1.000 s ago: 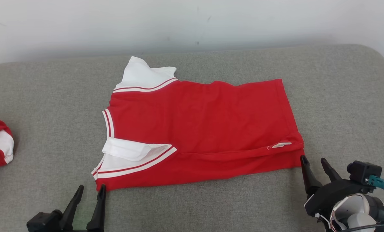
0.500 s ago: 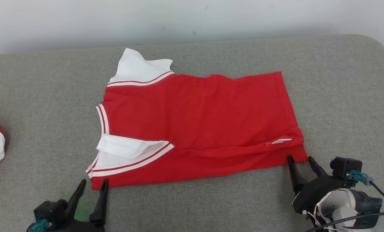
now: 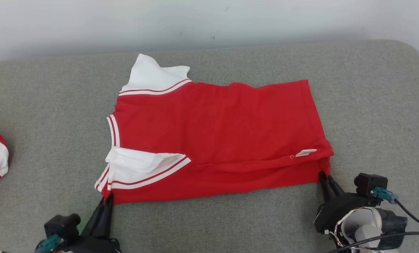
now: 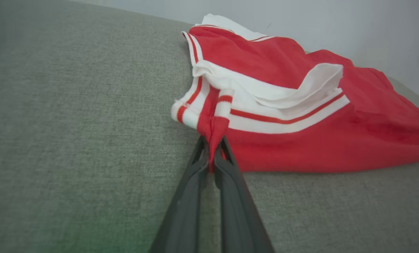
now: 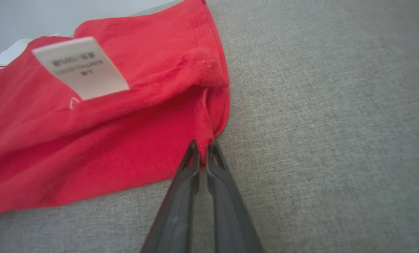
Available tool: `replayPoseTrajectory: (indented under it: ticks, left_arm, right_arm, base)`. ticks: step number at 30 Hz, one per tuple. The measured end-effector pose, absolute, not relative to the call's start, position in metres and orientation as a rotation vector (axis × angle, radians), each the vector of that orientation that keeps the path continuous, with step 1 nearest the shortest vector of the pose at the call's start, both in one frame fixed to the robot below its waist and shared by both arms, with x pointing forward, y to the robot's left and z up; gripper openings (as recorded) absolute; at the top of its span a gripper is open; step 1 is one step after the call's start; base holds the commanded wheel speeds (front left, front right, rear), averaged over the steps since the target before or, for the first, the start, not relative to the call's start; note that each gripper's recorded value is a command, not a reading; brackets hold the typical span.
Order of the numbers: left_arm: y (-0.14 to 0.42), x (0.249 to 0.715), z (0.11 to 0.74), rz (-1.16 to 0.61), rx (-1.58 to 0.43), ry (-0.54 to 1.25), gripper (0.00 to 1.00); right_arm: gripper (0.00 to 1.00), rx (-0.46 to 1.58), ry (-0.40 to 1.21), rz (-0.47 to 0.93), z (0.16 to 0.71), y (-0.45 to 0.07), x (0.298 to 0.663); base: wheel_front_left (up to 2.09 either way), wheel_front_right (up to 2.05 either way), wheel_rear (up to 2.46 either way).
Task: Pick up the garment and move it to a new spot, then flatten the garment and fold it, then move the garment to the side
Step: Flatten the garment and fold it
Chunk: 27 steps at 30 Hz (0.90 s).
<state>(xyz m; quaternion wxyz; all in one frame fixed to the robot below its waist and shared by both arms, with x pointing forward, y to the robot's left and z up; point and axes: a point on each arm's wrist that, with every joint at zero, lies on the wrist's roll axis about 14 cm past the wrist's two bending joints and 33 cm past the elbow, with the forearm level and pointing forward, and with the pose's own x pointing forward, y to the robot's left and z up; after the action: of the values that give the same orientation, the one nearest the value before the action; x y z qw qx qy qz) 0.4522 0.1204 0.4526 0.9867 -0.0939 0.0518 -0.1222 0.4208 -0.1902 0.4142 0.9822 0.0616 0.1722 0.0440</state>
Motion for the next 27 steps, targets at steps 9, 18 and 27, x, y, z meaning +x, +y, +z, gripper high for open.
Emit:
replayPoseTrajectory:
  ticks: [9, 18, 27]
  left_arm:
    - [0.128, 0.413, 0.460, -0.214, -0.222, 0.077, 0.00]
    - [0.133, 0.376, 0.454, -0.176, -0.250, 0.091, 0.00]
    - [0.126, 0.366, 0.443, -0.186, -0.269, 0.132, 0.00]
  right_arm:
    - [0.00, 0.177, 0.301, 0.056, 0.425, -0.200, 0.395]
    - [0.00, 0.208, 0.382, 0.050, 0.418, -0.200, 0.350]
    - [0.00, 0.234, 0.427, 0.053, 0.418, -0.194, 0.330]
  base:
    - [0.00, 0.00, 0.00]
    - [0.00, 0.00, 0.00]
    - [0.00, 0.00, 0.00]
